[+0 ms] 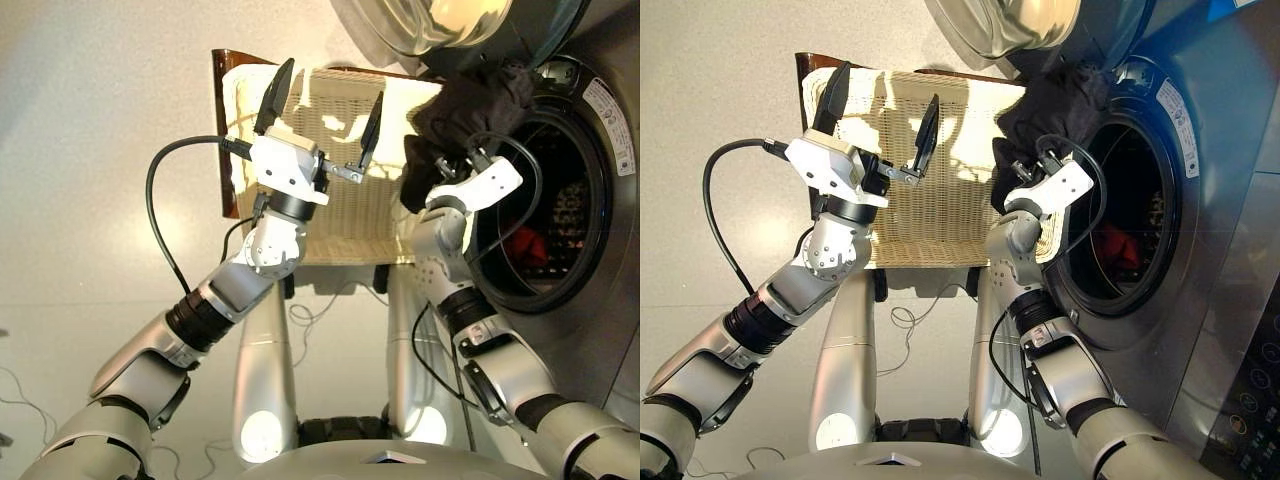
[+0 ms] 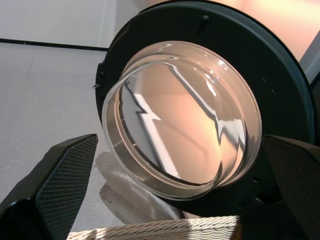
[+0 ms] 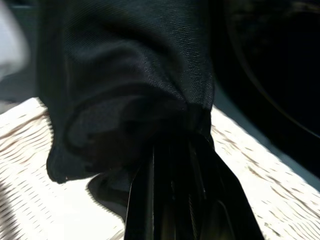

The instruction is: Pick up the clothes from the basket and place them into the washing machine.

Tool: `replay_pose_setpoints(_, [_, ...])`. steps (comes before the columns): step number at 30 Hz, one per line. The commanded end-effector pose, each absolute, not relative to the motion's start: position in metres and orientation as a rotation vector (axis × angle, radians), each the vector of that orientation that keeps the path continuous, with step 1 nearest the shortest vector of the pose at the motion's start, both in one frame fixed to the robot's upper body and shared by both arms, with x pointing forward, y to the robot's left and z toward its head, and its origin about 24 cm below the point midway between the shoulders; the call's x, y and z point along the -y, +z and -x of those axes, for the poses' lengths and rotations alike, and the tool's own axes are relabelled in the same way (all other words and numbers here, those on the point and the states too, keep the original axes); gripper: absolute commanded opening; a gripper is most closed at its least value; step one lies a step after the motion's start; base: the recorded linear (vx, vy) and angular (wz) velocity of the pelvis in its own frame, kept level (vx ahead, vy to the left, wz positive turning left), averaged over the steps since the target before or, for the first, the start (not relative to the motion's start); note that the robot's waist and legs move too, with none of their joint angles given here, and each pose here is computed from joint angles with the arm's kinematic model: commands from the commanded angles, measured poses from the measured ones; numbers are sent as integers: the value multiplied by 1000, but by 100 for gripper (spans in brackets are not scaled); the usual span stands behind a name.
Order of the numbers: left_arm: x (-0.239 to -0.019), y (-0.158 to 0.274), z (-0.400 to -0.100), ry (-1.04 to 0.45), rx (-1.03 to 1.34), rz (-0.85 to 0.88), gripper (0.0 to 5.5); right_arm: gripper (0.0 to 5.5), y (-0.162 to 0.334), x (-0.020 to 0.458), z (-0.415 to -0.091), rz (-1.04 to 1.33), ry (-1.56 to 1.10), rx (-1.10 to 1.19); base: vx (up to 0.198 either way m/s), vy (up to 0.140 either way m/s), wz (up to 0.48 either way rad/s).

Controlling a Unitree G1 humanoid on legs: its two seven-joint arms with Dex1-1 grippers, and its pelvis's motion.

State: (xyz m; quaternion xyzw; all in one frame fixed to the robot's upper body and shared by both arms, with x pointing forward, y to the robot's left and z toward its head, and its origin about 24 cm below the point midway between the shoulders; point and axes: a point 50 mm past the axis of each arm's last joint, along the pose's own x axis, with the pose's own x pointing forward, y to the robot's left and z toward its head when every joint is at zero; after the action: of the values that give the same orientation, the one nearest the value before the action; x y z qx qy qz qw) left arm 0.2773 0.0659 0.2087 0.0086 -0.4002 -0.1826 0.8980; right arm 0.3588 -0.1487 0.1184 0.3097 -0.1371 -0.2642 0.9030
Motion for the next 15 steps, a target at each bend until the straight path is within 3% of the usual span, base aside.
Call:
replay_pose_setpoints(1, [-57,239,-250,-438,1020,126,550,0,130,171,-354,-758,-667,385,0,0,0])
replay_pose_setpoints(7, [-54,242,-250,-431,1025,152,550,0,122,188,-359,-842,-811,331,0,0,0])
replay_pose_setpoints(15, [-53,245,-250,-457,1017,195,550,0,139,260,-358,-963,-1112,376,0,0,0])
